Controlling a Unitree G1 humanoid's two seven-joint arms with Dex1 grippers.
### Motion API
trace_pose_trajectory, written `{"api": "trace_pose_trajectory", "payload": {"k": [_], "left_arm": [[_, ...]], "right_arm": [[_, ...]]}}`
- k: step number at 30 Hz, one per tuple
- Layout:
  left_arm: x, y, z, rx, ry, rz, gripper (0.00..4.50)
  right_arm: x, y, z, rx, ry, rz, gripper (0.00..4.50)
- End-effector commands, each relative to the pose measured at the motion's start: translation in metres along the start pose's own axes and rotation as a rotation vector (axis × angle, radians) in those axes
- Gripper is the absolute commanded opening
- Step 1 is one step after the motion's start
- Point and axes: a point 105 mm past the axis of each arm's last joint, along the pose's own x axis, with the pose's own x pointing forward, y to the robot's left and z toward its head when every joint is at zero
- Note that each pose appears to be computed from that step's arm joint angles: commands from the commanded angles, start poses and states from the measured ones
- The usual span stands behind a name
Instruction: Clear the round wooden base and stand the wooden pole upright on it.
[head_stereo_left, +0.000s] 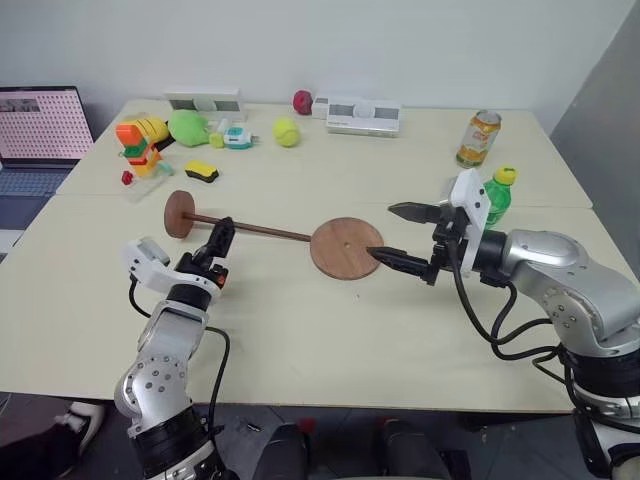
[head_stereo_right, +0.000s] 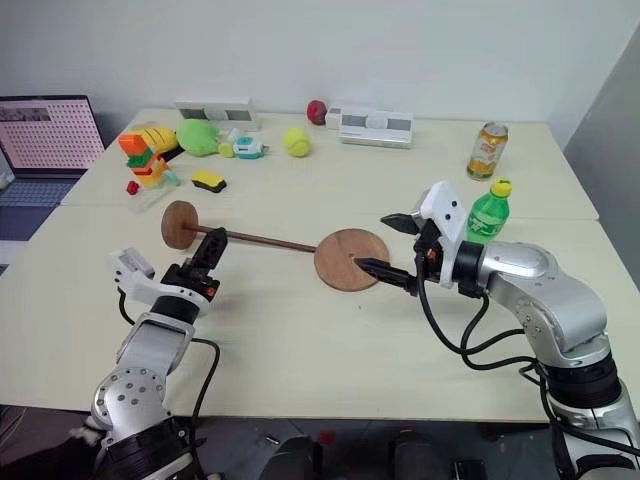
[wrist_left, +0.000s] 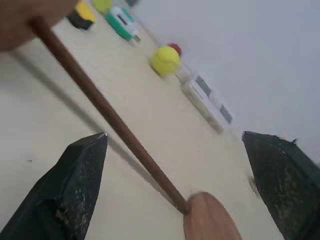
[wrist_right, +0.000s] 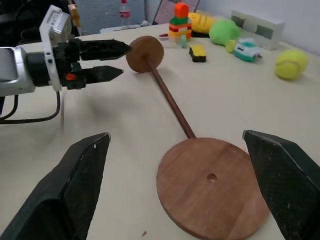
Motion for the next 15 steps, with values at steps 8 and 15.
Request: {"api": "trace_pose_trajectory", "payload": {"k": [8, 15], "left_arm": [[0.056, 0.028, 0.007, -0.19, -0.038, 0.041, 4.5], [0.089, 0.038, -0.003, -0.251, 0.006, 0.076, 4.5]], "right_arm": [[-0.006, 0.017, 0.013, -0.091, -0.016, 0.031, 4.46], [-0.016, 0.016, 0.018, -0.07, -0.013, -0.052, 4.46]]}}
